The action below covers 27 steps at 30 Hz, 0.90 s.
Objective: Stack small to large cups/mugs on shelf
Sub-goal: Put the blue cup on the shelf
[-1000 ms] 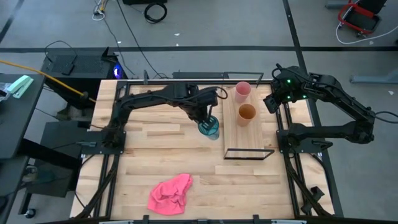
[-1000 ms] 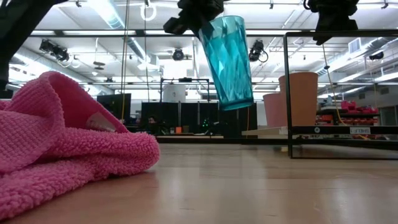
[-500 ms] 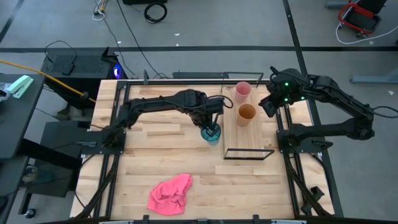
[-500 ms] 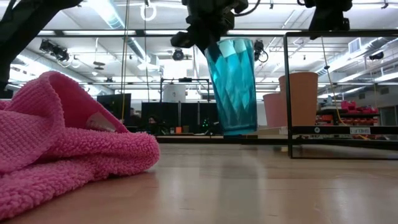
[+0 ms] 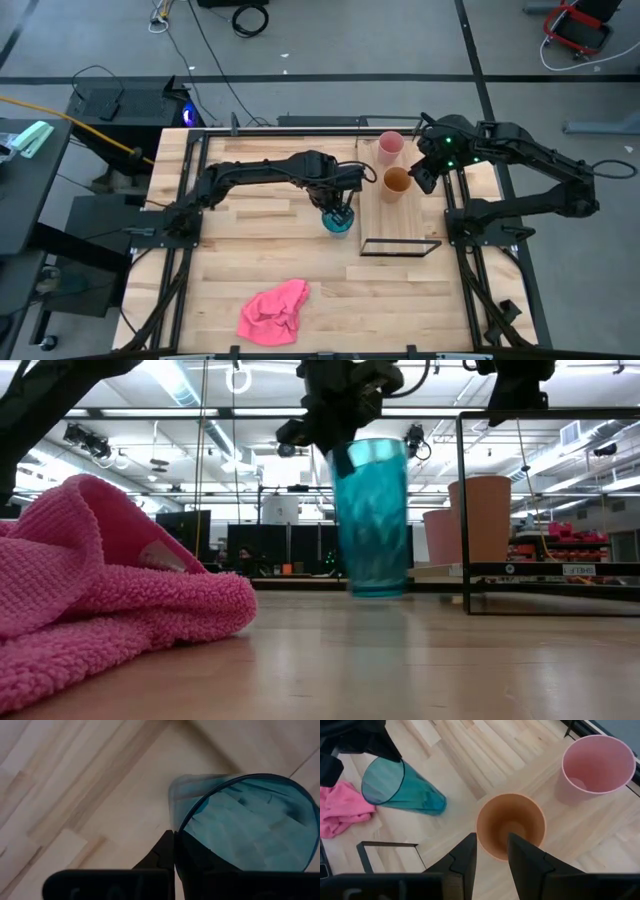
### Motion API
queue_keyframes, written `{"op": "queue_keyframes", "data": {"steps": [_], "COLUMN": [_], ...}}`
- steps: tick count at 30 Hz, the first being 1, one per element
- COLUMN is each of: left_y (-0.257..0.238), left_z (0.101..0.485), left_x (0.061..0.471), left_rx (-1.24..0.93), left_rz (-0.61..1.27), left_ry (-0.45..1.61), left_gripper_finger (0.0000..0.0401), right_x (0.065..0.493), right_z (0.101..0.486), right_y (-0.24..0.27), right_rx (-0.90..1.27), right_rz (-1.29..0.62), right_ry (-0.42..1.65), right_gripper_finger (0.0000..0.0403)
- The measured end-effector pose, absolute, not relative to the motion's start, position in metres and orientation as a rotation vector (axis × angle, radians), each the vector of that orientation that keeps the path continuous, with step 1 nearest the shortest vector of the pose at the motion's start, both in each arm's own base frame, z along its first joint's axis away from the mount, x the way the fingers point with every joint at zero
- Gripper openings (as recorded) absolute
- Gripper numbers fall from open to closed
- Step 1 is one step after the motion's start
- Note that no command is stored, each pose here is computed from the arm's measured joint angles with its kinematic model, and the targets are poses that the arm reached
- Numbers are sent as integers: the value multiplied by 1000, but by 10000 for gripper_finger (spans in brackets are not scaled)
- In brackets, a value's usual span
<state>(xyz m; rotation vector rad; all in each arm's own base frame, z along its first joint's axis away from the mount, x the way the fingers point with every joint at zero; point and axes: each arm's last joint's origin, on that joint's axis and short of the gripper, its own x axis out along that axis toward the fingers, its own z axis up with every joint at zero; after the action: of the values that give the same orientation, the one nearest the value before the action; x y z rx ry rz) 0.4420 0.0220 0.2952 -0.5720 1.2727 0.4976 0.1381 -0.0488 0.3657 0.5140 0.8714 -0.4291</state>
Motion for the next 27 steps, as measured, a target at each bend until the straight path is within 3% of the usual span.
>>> {"op": "queue_keyframes", "data": {"steps": [11,18,27], "left_y": [21,20,20], "left_z": [295,294,286], "left_x": [442,442,446], "left_rx": [-571,-571,-566], "left_rz": [497,470,470], "left_ry": [1276,1287,1307], "left_gripper_finger": [13,36,20], "right_x": [139,139,139], "right_z": [366,366,366], "right_y": [-49,-49,-49], "right_rx": [512,512,512], "right_rz": [-426,-426,-426], "right_ry": [867,866,866], "right_gripper_finger": [115,115,115]}}
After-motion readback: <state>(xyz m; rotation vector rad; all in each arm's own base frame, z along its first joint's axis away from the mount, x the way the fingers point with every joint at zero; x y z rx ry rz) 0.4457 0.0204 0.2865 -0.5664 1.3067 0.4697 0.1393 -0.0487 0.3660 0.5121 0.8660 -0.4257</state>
